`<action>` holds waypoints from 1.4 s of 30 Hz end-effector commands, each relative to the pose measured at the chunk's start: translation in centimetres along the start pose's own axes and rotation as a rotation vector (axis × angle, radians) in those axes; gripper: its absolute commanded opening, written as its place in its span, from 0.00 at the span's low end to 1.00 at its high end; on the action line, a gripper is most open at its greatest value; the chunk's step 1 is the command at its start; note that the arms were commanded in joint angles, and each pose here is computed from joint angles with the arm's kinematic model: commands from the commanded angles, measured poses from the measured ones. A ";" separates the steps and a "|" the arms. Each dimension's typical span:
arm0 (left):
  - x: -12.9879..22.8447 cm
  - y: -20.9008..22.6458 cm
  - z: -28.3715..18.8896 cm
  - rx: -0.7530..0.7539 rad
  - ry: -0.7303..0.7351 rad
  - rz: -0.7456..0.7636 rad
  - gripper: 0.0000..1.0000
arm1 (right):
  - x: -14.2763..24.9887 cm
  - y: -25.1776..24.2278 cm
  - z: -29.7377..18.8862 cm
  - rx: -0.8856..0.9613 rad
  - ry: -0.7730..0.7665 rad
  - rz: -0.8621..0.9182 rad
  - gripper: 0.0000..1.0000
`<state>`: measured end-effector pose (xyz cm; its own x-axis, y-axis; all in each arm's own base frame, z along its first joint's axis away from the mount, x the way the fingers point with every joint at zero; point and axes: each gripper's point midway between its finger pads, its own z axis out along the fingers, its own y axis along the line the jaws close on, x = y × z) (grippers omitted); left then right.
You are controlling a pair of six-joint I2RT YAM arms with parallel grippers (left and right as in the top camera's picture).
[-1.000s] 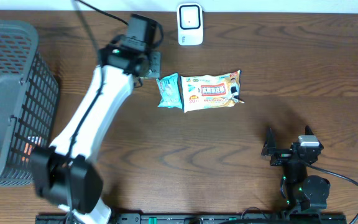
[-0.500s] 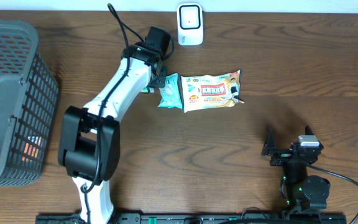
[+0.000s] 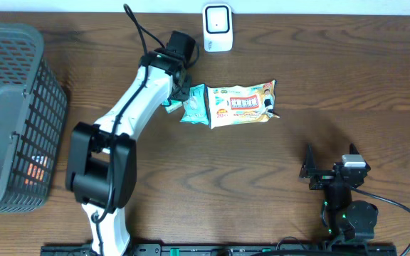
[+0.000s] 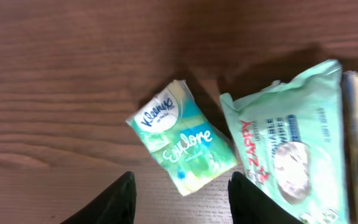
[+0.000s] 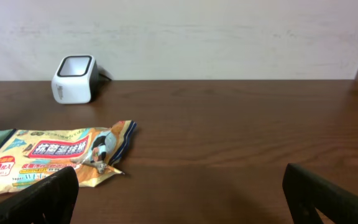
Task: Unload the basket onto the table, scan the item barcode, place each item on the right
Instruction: 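Carry the Kleenex pack under the scanner and drop it on the table, then reach the left gripper into the basket and grasp the orange package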
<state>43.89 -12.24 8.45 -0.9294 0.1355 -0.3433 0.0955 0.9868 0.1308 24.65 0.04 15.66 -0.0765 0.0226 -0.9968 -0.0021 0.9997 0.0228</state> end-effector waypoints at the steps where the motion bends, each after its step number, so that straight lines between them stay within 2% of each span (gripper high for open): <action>1: -3.3 1.7 -6.6 0.029 -0.176 -0.058 0.55 | 0.1 0.1 0.0 -0.006 0.001 0.006 0.99; 6: -5.9 7.6 -14.8 0.020 -0.404 -0.194 0.60 | 0.1 0.1 0.0 -0.006 0.001 0.006 0.99; 7: -6.1 9.3 -16.4 0.010 -0.449 -0.231 0.65 | 0.1 0.1 0.0 -0.006 0.002 0.006 0.99; 10: -6.0 15.3 -21.5 -0.020 -0.589 -0.434 0.69 | 0.1 0.1 0.0 -0.006 0.002 0.006 0.99; 14: -3.6 24.3 -28.2 -0.086 -0.781 -0.745 0.69 | 0.1 0.1 0.0 -0.006 0.001 0.006 0.99; 20: 2.6 33.9 -32.5 -0.295 -0.873 -0.968 0.70 | 0.1 0.1 0.0 -0.005 0.001 0.006 0.99; 25: 7.5 39.5 -31.0 -0.450 -0.777 -1.076 0.70 | 0.1 0.1 0.0 -0.006 0.002 0.006 0.99; 30: 11.2 42.5 -25.4 -0.503 -0.582 -1.147 0.70 | 0.1 0.1 0.0 -0.006 0.001 0.006 0.99; 31: 12.0 42.7 -23.9 -0.506 -0.510 -1.127 0.62 | 0.1 0.1 0.0 -0.006 0.002 0.006 0.99; 32: 12.6 42.7 -22.5 -0.508 -0.443 -1.088 0.48 | 0.1 0.1 0.0 -0.006 0.001 0.006 0.99; 34: 13.7 42.4 -20.0 -0.499 -0.312 -1.000 0.47 | 0.1 0.1 0.0 -0.006 0.001 0.006 0.99; 37: 15.6 41.8 -16.4 -0.459 -0.146 -0.978 0.56 | 0.1 0.1 0.0 -0.006 0.001 0.006 0.99; 40: 17.3 41.4 -13.9 -0.425 -0.031 -0.994 0.75 | 0.1 0.1 0.0 -0.006 0.002 0.006 0.99; 42: 18.3 41.0 -12.5 -0.399 0.035 -1.003 0.78 | 0.1 0.1 0.0 -0.005 0.002 0.006 0.99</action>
<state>27.08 29.37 20.72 -0.4919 -0.7189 -0.4911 -0.8451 0.5299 0.0709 24.65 0.04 15.66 -0.0765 0.0226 -0.9968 -0.0021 0.9997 0.0228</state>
